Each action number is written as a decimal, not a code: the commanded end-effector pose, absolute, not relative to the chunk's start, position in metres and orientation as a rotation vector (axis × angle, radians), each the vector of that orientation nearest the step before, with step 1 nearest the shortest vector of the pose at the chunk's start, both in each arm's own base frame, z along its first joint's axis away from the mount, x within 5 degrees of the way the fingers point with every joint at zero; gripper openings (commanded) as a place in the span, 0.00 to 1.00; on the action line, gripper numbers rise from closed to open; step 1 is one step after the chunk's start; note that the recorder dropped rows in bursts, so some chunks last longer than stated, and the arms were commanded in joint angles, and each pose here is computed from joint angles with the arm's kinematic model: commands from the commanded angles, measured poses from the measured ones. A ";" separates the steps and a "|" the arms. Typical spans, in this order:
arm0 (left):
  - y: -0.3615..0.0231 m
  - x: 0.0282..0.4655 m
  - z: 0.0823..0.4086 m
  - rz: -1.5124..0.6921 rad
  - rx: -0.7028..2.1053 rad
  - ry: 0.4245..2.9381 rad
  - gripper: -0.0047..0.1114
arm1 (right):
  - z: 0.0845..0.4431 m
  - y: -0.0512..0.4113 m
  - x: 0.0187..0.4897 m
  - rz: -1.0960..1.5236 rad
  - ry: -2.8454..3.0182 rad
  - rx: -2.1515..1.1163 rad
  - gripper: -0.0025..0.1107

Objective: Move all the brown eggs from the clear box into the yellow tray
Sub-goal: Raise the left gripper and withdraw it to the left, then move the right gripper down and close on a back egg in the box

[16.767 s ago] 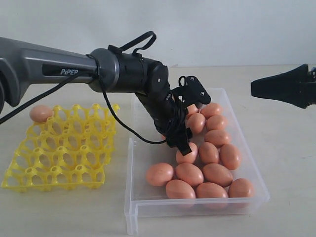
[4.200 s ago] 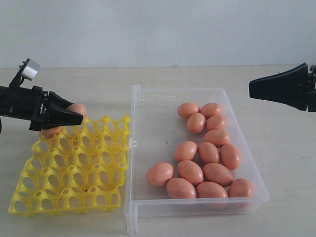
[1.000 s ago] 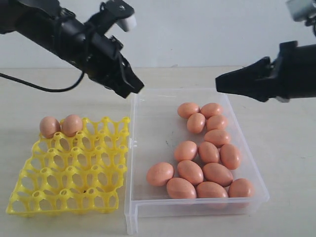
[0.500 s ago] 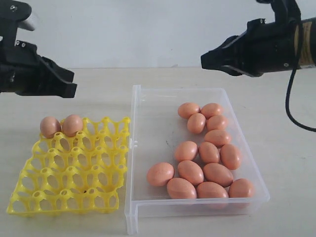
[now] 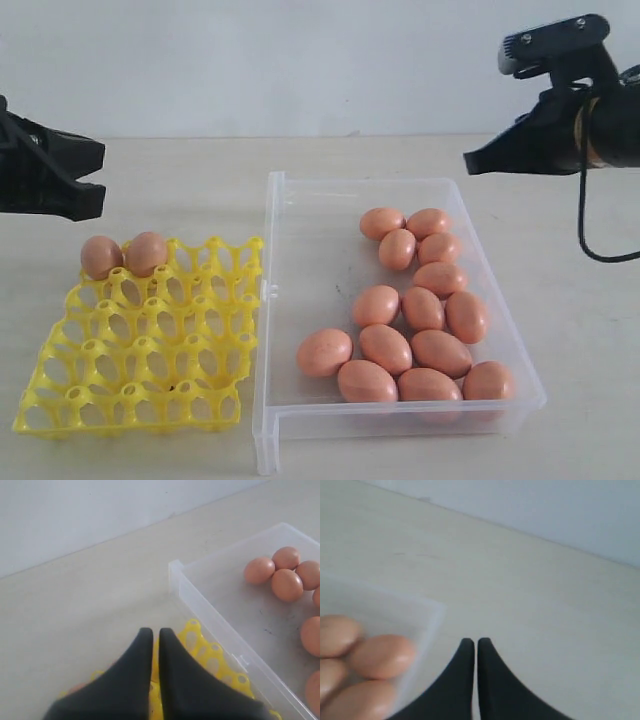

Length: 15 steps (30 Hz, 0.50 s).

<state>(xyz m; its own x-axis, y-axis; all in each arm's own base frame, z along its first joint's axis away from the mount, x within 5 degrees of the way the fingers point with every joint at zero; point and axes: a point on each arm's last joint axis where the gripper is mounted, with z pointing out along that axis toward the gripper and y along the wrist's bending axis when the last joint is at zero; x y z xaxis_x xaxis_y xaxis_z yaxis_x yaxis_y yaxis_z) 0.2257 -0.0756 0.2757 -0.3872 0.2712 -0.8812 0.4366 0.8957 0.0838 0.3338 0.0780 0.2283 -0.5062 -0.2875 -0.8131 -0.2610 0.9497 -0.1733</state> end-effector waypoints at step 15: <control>-0.073 0.225 0.278 -0.171 0.489 1.975 0.07 | 0.266 0.087 0.315 0.135 2.599 -0.475 0.02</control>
